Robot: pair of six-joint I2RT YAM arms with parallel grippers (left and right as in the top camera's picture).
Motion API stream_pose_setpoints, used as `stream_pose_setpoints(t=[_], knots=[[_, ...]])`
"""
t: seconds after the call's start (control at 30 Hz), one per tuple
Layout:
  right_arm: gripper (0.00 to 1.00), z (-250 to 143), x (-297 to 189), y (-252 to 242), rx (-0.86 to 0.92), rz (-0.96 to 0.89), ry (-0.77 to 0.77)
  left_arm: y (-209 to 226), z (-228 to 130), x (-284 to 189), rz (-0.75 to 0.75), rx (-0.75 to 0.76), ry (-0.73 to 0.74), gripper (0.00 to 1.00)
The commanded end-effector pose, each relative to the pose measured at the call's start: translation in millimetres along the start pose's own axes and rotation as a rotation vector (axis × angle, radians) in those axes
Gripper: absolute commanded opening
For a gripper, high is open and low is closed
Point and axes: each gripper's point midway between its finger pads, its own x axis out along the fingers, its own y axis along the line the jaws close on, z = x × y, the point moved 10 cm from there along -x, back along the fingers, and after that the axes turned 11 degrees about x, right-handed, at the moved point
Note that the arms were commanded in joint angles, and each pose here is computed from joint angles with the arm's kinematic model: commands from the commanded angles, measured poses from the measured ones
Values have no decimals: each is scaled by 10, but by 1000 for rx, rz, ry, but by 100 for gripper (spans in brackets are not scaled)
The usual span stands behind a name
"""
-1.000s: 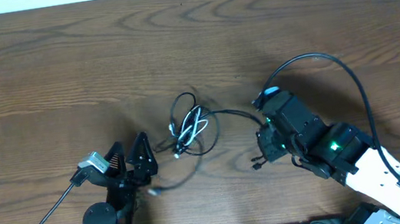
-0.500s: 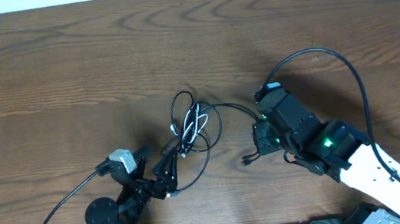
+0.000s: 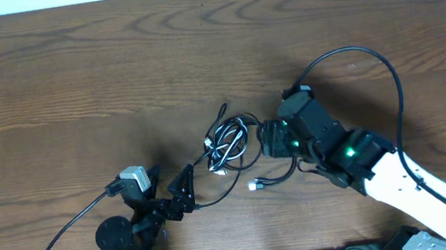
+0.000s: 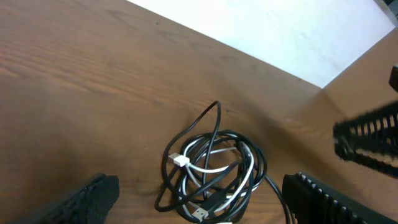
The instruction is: Untangle cables
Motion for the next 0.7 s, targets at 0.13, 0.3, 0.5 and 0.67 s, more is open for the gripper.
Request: stream_pose_setpoints(t=[0.13, 0.3, 0.5, 0.67], knots=[[59, -108, 553, 11, 221, -39, 67, 58, -92, 23, 37, -5, 41, 91], [57, -288, 1053, 103, 202, 58, 201, 58, -92, 23, 37, -5, 41, 90], [1, -376, 1312, 71, 166, 96, 272, 57, -88, 23, 37, -4, 39, 91], [1, -315, 1088, 238, -111, 277, 327, 57, -89, 23, 37, -4, 39, 91]])
